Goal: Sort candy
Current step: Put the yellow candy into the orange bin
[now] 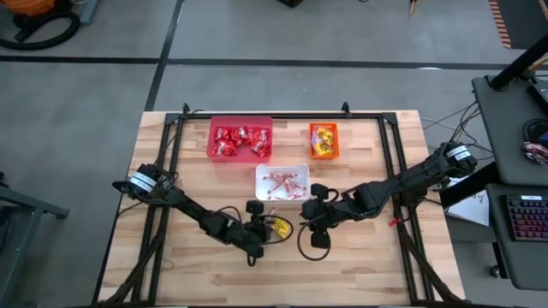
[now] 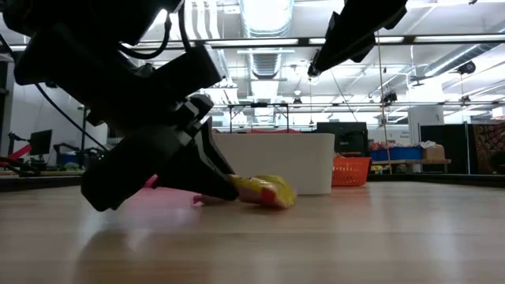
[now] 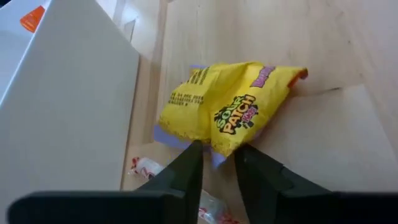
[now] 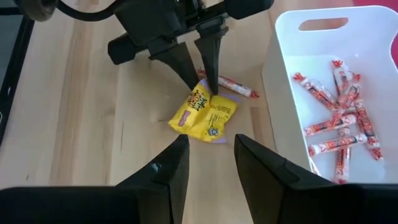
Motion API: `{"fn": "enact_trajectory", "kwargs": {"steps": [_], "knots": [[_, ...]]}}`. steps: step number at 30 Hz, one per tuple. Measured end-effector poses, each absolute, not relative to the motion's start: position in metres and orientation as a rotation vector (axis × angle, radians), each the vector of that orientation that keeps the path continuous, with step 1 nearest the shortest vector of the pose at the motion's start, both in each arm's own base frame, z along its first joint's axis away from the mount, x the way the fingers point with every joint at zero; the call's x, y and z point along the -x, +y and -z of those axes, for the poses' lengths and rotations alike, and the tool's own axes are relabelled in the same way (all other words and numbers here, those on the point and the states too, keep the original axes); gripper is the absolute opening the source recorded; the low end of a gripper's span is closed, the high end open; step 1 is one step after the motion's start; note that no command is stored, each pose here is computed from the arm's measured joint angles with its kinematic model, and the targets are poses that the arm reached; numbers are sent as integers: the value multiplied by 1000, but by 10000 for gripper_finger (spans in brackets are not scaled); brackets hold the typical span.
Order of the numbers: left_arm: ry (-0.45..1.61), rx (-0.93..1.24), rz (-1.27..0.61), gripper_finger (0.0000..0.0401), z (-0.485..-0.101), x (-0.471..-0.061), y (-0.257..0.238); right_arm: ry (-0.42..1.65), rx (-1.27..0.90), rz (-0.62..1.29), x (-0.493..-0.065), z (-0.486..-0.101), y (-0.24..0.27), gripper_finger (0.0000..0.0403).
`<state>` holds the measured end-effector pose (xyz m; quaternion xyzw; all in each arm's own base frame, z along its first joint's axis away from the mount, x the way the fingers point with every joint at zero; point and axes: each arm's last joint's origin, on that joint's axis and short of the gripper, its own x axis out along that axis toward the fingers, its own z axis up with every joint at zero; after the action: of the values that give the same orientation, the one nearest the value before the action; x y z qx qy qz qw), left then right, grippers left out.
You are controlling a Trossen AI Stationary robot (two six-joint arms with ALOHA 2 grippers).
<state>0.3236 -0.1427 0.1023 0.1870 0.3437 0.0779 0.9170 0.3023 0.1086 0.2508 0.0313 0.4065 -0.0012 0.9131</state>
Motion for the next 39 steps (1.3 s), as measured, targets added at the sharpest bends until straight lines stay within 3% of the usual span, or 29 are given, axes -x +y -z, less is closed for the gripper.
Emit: {"fn": "enact_trajectory", "kwargs": {"steps": [7, 23, 39], "knots": [[680, -392, -153, 6, -110, -330, -146, 826, -68, 1, -301, -242, 108, 123], [630, -322, -171, 0, -130, -346, -153, 905, 25, 57, -322, -176, 137, 123], [607, -216, -206, 0, -131, -347, -152, 833, -93, 116, -332, -162, 148, 139]]}}
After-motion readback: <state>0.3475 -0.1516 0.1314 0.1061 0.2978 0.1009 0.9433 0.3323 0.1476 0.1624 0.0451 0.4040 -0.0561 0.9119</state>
